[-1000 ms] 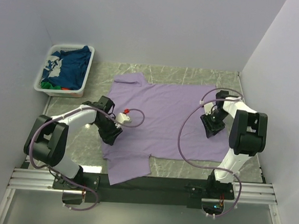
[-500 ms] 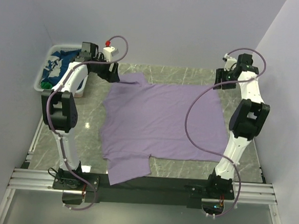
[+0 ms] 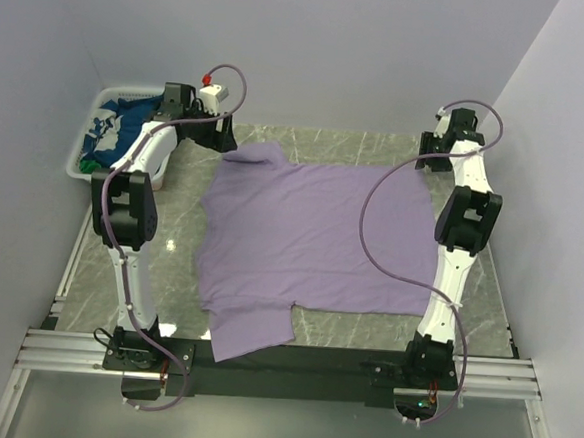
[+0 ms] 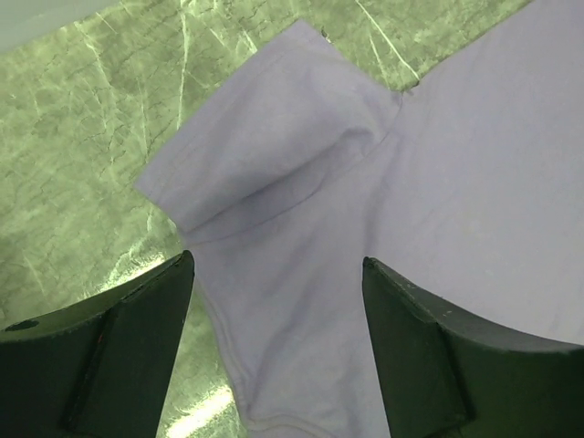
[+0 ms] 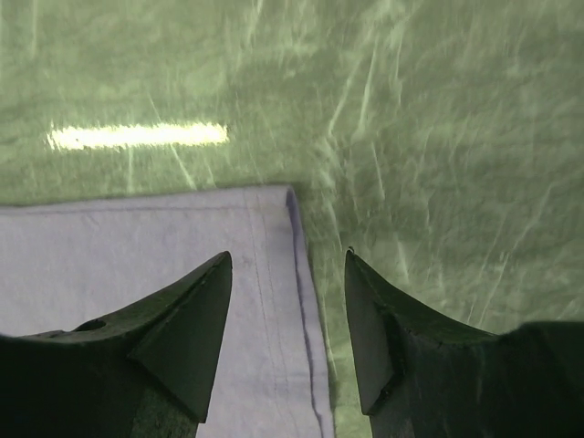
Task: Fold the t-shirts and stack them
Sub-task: Fold the tshirt
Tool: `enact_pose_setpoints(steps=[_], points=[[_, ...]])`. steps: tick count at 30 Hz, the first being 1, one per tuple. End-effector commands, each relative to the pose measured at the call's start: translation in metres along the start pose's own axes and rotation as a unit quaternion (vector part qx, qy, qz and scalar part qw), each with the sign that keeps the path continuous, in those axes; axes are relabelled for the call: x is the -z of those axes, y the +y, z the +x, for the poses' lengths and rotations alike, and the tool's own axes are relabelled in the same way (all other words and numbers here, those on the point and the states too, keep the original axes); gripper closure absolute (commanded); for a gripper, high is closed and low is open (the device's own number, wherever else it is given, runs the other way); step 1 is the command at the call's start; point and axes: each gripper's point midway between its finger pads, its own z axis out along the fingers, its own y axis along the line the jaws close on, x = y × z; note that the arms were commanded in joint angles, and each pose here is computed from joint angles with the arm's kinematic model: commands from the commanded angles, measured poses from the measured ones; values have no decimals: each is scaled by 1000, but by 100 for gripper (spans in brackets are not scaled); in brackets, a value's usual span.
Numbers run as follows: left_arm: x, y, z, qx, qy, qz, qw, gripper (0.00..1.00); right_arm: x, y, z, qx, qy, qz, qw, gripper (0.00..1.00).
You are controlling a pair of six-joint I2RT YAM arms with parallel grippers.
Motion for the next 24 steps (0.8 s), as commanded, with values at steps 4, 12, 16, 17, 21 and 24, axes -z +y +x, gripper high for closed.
enact_pose_setpoints(steps=[4,12,16,17,21,24], points=[[-5,10,-11,-9,-15,-11,1000,20,16,16,-34,82,-37,38,995,40],[-2,13,-5,-27,-6,-18,999,20,-4,10,-16,114,-1,45,992,39],[-2,18,-3,-27,-2,-23,999,20,-6,8,-15,122,1,64,990,34],[-2,20,-2,-27,-2,-24,999,20,-9,8,-13,122,5,65,990,33],[2,21,-5,-30,-4,-25,999,21,-10,10,-11,129,14,65,989,34],[6,23,-6,-38,-5,-30,999,21,-13,11,1,147,34,66,986,38]])
